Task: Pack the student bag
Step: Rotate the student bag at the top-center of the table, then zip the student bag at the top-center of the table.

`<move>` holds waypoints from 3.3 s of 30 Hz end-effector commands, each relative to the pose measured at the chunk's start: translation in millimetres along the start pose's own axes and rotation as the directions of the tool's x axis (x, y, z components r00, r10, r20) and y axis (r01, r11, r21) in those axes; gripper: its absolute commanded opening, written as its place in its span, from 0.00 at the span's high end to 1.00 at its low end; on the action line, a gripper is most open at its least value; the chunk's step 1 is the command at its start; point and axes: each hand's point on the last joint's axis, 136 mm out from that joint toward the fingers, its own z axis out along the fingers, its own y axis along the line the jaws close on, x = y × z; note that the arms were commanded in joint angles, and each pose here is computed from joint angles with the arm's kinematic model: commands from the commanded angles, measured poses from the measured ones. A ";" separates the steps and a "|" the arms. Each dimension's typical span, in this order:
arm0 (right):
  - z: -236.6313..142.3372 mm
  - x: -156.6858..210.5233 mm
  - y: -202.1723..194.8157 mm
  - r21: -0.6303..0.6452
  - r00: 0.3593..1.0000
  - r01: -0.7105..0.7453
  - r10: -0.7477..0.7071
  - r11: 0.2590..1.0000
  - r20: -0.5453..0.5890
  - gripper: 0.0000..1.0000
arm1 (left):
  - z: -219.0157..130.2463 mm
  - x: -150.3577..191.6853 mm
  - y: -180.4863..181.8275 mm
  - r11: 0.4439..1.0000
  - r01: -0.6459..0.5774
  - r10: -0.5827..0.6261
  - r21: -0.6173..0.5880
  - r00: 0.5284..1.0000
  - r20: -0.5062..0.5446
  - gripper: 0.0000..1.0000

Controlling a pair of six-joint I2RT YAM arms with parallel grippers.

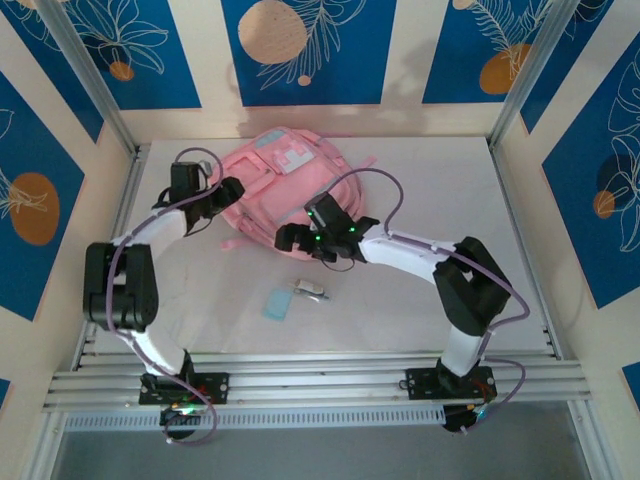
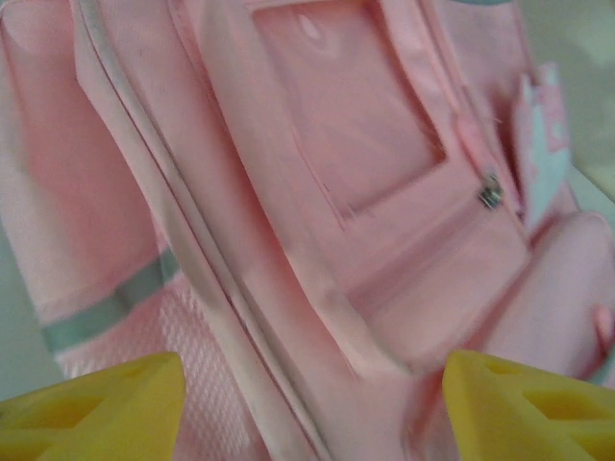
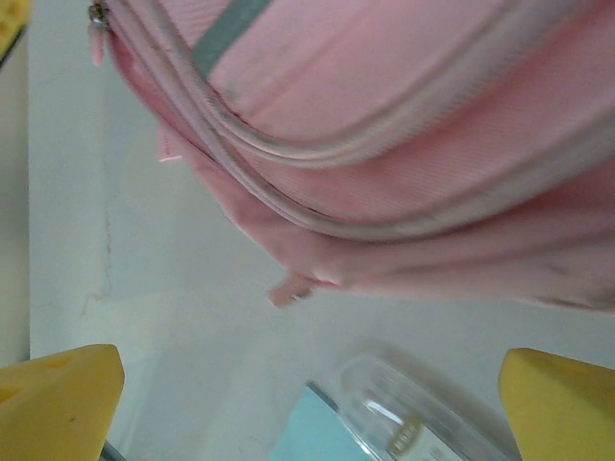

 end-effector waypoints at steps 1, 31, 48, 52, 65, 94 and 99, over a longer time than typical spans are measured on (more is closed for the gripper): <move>10.4 -6.1 10.2 -0.008 1.000 -0.014 0.014 1.000 0.018 0.00 | 17.3 -19.1 6.1 1.000 0.027 -0.027 -0.016 0.999 0.020 0.29; -62.0 -61.1 -47.1 0.270 0.987 -0.086 0.046 0.959 0.151 0.07 | -51.9 36.8 -81.5 0.969 0.135 -0.158 0.209 0.982 0.099 1.00; 15.1 -6.0 76.3 -0.135 0.988 -0.156 0.157 0.978 -0.006 0.44 | -50.9 51.2 -74.5 0.949 0.202 -0.232 0.241 0.967 0.103 1.00; 30.0 -7.1 85.7 -0.169 0.985 -0.171 0.172 0.971 -0.007 0.45 | -52.8 53.7 -74.2 0.947 0.205 -0.235 0.246 0.967 0.099 1.00; 63.2 -36.8 50.6 -0.125 0.955 -0.273 0.284 0.954 0.080 0.82 | -58.6 63.5 -72.7 0.939 0.223 -0.251 0.264 0.965 0.077 1.00; -75.7 63.9 -110.4 0.294 0.873 0.075 0.080 0.953 -0.482 1.00 | -15.1 6.3 -43.8 0.974 0.137 -0.166 0.180 0.974 0.158 1.00; -89.6 65.8 -118.6 0.283 0.867 0.042 0.106 0.958 -0.488 1.00 | -8.7 -1.2 -39.6 0.974 0.152 -0.179 0.167 0.970 0.165 1.00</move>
